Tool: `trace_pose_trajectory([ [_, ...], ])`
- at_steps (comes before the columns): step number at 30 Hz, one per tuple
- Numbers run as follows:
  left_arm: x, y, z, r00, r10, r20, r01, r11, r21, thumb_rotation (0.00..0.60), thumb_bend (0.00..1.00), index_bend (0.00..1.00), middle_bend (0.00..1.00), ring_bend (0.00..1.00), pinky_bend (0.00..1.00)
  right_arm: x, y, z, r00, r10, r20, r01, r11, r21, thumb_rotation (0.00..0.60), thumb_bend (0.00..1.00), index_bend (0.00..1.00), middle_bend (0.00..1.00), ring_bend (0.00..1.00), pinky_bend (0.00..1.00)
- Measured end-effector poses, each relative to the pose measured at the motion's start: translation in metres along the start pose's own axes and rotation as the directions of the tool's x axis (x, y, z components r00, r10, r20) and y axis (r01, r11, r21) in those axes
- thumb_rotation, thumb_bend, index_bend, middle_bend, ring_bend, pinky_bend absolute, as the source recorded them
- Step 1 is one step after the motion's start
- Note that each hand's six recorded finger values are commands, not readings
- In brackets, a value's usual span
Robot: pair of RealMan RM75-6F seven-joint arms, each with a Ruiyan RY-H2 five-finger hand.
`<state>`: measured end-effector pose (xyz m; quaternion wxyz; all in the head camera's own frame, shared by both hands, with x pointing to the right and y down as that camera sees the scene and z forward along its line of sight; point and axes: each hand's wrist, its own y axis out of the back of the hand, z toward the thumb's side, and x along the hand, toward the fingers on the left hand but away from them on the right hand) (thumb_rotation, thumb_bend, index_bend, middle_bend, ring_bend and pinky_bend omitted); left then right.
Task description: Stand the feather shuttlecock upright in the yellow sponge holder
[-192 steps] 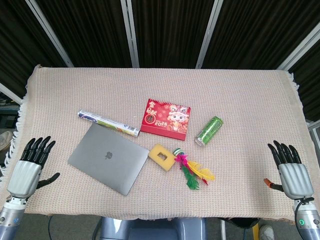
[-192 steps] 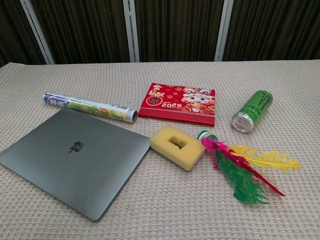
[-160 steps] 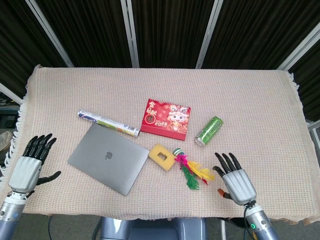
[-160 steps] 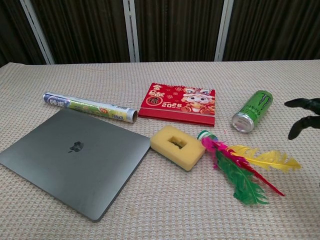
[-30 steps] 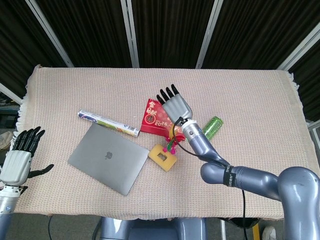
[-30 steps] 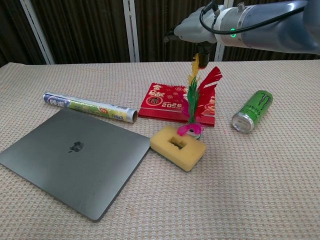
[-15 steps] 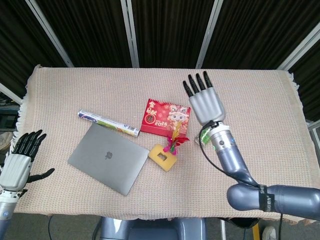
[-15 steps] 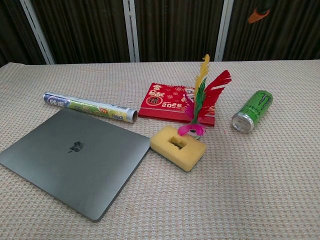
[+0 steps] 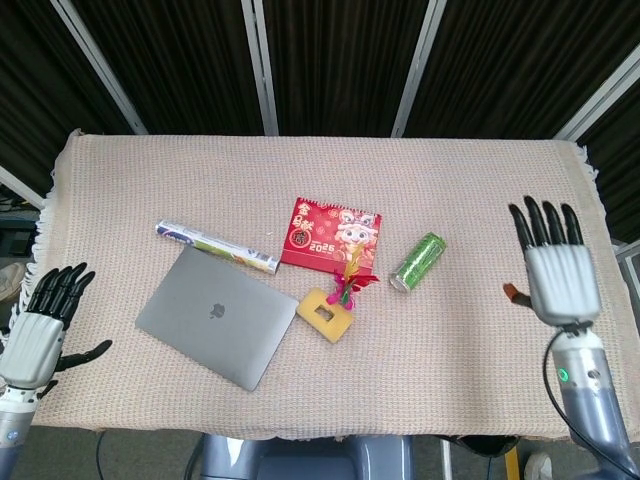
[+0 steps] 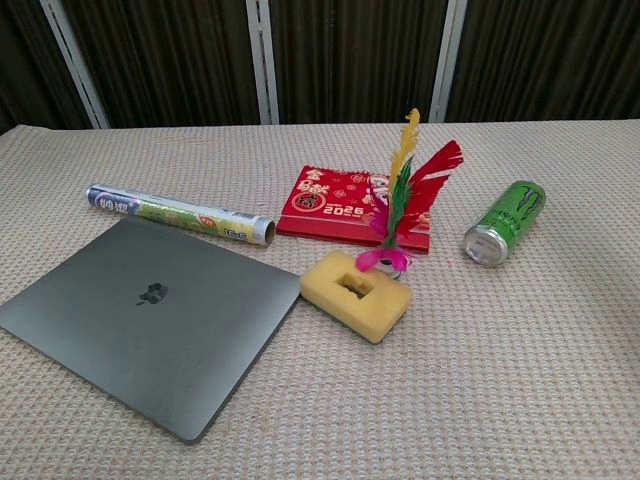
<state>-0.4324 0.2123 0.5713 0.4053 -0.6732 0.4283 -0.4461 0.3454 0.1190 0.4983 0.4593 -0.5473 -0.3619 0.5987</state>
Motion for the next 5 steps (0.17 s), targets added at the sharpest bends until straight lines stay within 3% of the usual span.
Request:
trace_pose_trajectory([
  [5, -0.002, 0.003, 0.007, 0.999, 0.040, 0.026, -0.040, 0.999, -0.004, 0.600, 0.06, 0.00, 0.00, 0.00, 0.00, 0.059, -0.051, -0.033, 0.999, 0.036, 0.002, -0.035, 0.998, -0.047, 0.600, 0.09, 0.00, 0.00, 0.00, 0.00],
])
